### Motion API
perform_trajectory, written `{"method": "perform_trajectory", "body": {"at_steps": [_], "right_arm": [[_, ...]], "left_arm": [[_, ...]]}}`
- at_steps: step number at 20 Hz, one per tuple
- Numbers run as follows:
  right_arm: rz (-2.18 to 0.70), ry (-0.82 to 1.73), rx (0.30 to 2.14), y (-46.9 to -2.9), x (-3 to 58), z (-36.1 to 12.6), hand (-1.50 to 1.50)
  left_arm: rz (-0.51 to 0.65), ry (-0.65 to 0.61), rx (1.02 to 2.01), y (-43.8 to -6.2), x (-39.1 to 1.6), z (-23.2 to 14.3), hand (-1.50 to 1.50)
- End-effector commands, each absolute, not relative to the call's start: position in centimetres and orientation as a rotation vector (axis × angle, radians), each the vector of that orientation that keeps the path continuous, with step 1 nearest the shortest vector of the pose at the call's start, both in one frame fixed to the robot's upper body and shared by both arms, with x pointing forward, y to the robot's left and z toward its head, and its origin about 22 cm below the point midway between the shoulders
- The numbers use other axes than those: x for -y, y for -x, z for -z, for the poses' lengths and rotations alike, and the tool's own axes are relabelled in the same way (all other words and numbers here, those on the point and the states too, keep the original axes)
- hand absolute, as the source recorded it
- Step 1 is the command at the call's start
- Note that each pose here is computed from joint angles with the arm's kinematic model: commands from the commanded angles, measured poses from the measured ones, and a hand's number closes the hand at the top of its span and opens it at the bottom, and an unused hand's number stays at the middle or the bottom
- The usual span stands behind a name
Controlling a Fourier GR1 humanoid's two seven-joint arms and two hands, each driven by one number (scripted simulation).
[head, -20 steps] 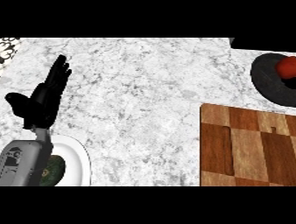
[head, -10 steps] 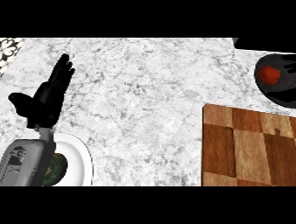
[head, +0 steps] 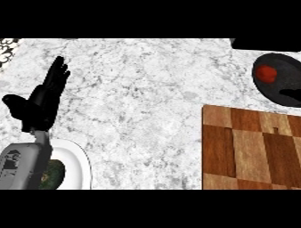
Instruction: Pick the bell pepper from the cutting board and place it in the pan
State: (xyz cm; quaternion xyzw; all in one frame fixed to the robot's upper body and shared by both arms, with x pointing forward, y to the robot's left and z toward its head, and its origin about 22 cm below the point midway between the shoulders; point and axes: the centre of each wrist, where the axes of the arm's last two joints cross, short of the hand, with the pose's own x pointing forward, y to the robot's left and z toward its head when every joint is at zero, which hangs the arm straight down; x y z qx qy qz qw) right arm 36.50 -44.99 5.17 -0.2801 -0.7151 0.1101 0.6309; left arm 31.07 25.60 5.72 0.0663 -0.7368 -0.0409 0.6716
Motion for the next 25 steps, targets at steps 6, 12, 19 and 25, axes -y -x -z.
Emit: {"method": "perform_trajectory", "body": {"at_steps": [6, 12, 19, 25], "right_arm": [[-0.098, 0.321, 1.737, -31.4, 50.7, -4.7, -1.50], [-0.104, 0.262, 1.806, -25.1, 56.5, -5.8, -1.50], [-0.151, 0.224, 1.765, -22.4, 57.8, -5.3, -1.50], [-0.194, 0.300, 1.730, -21.7, 57.6, -4.4, -1.50]], "left_arm": [[0.068, -0.171, 1.635, -31.2, -25.2, -5.2, 0.00], [0.049, -0.185, 1.625, -29.4, -26.9, -6.1, 0.00], [0.037, -0.204, 1.615, -29.8, -26.7, -5.4, 0.00], [0.041, -0.196, 1.618, -29.4, -26.6, -4.6, 0.00]]}}
